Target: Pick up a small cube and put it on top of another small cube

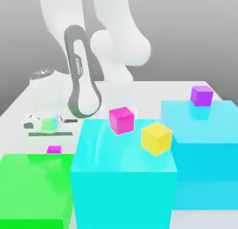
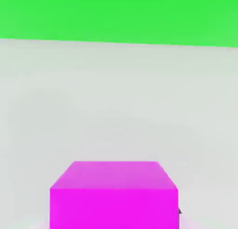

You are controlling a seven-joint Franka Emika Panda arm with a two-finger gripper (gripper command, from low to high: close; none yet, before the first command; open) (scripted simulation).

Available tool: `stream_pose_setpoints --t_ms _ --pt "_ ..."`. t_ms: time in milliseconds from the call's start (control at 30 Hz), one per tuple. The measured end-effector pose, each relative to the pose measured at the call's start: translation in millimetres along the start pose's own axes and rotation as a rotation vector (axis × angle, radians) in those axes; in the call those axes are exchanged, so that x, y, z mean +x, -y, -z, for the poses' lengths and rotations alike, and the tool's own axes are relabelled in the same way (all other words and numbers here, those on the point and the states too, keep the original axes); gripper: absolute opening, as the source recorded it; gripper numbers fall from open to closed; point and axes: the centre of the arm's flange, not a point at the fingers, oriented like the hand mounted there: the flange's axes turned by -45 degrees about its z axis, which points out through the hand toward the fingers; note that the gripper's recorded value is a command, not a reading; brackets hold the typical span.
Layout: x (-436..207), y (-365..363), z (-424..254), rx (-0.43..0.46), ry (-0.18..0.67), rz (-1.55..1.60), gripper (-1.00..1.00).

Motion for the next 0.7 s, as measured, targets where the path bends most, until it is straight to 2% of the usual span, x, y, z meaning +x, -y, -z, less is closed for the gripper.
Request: stream_pose_setpoints --t_ms 467,700 --pt "-0.5 -1.5 61.1 -0.001 0.001 -0.005 -1.00" --pt "84.7 -9.5 123.6 -0.029 -0.116 -0.029 -1.00"
